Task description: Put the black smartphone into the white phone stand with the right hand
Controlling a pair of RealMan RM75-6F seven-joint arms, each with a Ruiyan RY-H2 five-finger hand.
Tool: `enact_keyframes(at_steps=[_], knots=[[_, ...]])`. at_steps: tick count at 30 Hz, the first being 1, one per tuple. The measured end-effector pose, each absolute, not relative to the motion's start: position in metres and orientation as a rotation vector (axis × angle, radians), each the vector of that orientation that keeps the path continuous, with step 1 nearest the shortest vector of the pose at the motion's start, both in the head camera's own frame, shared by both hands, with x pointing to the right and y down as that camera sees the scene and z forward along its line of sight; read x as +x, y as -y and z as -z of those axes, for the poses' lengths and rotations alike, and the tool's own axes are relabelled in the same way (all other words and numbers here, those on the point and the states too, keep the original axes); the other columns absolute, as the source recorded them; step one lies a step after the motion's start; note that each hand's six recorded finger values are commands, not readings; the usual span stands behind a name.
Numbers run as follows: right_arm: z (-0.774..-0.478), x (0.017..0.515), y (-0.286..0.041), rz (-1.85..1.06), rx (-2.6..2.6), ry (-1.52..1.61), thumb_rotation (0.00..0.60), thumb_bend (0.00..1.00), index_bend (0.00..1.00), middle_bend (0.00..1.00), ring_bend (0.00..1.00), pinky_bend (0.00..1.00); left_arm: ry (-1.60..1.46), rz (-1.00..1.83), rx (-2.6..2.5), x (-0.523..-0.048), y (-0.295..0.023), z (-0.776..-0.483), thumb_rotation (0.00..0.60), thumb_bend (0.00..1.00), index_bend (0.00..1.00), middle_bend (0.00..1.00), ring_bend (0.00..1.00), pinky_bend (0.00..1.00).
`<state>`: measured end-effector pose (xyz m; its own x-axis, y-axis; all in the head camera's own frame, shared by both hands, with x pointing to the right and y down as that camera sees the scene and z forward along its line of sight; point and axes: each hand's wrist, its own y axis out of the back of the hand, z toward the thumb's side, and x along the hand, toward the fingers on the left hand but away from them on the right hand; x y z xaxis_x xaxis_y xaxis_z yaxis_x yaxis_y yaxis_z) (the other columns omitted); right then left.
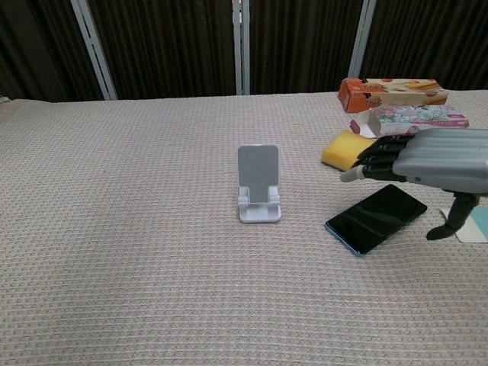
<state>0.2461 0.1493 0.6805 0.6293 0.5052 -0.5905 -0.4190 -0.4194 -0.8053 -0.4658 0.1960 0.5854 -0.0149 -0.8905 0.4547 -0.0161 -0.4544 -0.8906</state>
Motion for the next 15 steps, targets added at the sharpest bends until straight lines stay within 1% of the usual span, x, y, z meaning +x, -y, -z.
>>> enact_keyframes(at_steps=[8,15], knots=[[-0.713,0.223,-0.146,-1.003,-1.696,-0.044,0.600,0.00,0.08,0.13,0.04,0.11,-0.953,1.607,-1.520,-0.472,-0.194,-0.596,0.600,0.00,0.00,0.00,0.00,0.00],[-0.723,0.225,-0.148,-1.006,-1.693,-0.082,0.600,0.00,0.11,0.16,0.07,0.13,-0.948,1.614,-1.516,-0.472,-0.195,-0.598,0.600,0.00,0.00,0.00,0.00,0.00]])
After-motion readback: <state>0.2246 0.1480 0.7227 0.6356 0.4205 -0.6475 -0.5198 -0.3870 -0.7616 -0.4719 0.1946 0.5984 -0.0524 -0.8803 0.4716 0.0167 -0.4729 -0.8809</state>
